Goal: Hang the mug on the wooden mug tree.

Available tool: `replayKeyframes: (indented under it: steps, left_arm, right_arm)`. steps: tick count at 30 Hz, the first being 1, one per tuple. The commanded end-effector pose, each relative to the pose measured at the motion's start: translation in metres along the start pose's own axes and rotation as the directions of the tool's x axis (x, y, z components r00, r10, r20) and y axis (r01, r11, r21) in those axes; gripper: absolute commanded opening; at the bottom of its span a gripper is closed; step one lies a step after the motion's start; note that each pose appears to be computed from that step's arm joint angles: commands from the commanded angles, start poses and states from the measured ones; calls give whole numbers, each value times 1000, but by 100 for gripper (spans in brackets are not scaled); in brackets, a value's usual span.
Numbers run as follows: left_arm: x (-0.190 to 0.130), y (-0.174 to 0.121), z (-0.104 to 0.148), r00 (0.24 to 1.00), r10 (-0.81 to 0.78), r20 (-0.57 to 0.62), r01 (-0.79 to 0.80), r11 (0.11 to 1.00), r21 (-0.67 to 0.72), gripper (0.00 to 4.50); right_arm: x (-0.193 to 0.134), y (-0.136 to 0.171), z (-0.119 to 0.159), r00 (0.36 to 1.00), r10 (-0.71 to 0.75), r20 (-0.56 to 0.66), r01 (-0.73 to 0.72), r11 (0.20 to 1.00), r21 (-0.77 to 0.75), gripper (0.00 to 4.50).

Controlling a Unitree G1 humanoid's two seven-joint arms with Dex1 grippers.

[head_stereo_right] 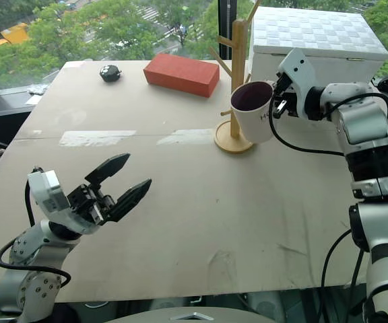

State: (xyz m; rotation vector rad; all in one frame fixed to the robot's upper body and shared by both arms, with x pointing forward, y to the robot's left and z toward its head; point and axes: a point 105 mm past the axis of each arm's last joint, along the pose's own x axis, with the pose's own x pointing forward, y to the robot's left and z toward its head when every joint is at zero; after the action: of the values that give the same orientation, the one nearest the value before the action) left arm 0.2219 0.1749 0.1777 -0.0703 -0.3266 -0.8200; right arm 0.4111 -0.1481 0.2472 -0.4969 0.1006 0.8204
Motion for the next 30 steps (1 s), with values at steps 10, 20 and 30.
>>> replayKeyframes:
  steps: [10,20,30]
  left_arm:
    - [-14,-5,16,998,32,48,-34,998,45,450]
    - [-17,-7,17,997,41,63,-44,998,39,450]
    - [-17,-6,26,996,26,90,-30,999,44,450]
  right_arm:
    - [10,-16,41,993,114,36,-110,990,-91,4]
    - [39,-4,35,987,151,-55,-156,981,-111,4]
    - [10,-22,24,993,100,63,-95,992,-82,357]
